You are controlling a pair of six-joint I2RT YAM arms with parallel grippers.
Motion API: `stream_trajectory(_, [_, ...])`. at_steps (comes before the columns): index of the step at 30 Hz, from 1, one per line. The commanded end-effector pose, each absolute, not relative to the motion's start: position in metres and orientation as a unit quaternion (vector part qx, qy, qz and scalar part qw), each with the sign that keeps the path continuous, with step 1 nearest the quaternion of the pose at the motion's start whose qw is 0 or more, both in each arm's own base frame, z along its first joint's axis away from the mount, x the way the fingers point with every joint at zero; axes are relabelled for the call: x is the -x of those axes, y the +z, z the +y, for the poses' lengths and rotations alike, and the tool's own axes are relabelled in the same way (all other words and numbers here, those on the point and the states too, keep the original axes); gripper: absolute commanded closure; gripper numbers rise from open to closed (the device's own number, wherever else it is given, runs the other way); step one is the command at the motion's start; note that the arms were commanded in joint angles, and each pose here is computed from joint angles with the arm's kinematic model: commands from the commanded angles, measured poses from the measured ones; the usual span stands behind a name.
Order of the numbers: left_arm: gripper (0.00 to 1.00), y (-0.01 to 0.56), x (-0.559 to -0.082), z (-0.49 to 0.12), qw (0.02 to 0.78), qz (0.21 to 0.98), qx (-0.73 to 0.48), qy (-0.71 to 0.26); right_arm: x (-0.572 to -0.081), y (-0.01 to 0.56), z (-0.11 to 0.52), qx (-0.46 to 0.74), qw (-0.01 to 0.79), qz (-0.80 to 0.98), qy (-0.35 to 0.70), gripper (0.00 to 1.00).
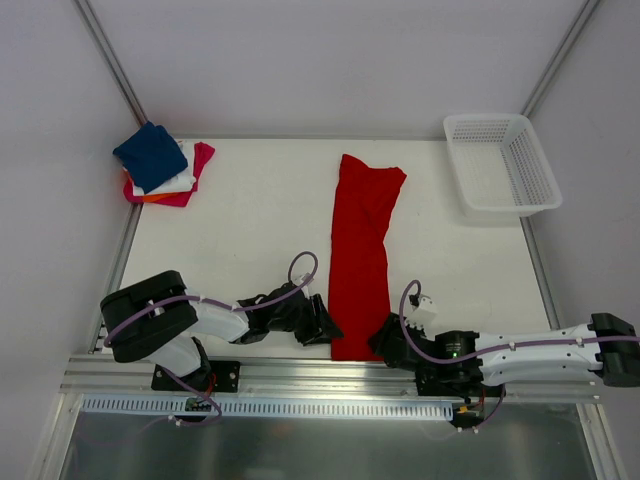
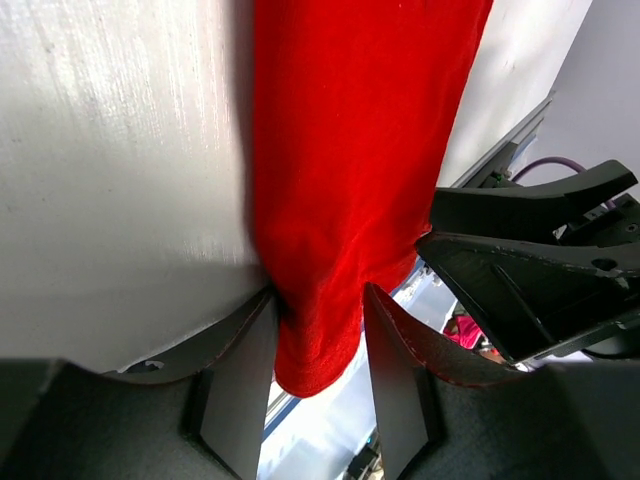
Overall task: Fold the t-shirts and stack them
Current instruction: Fold the tshirt
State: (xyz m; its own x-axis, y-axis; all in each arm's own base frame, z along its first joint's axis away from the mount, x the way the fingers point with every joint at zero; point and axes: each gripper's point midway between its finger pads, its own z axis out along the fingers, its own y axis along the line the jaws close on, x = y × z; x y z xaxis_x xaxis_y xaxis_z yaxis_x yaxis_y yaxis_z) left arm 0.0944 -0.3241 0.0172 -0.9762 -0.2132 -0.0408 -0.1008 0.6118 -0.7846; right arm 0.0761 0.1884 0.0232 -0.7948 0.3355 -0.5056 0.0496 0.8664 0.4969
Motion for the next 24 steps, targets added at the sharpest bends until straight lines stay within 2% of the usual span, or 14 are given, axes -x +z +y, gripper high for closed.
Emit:
stream_trajectory(1, [0.60,-0.032,-0.077,-0.285,0.048,0.940,0.082,-0.327,-0.066,0.009,0.181,-0.075,0.283,0.934,0.206,0.50])
stream_trajectory(2, [0.65,-0.033,-0.077,-0.284,0.047,0.940,0.082,-0.327,-0.066,0.008,0.182,-0.073,0.282,0.934,0.205,0.59])
stream_trajectory(4, [0.70,-0.033,-0.077,-0.284,0.048,0.940,0.082,-0.327,-0.066,0.008,0.183,-0.071,0.282,0.934,0.205,0.68])
stream_trajectory(5, [0.77,-0.033,-0.076,-0.284,0.047,0.941,0.082,-0.326,-0.065,0.006,0.182,-0.072,0.280,0.935,0.205,0.76])
stream_trajectory(7, [0.83,-0.034,-0.076,-0.285,0.045,0.941,0.080,-0.326,-0.065,0.006,0.182,-0.073,0.279,0.935,0.207,0.83])
stream_trajectory(8, [0.89,-0.034,-0.076,-0.285,0.045,0.941,0.081,-0.325,-0.064,0.005,0.182,-0.073,0.278,0.935,0.207,0.92])
stream_trajectory(10, [1.00,-0.036,-0.076,-0.285,0.043,0.941,0.081,-0.325,-0.064,0.003,0.181,-0.074,0.278,0.935,0.206,0.99])
stream_trajectory(17, [1.00,-0.031,-0.078,-0.290,0.047,0.940,0.077,-0.330,-0.068,0.008,0.180,-0.075,0.288,0.933,0.205,1.00])
stream_trajectory(24, [1.00,-0.002,-0.096,-0.298,0.087,0.943,0.045,-0.318,-0.079,0.037,0.180,-0.061,0.324,0.921,0.209,1.00])
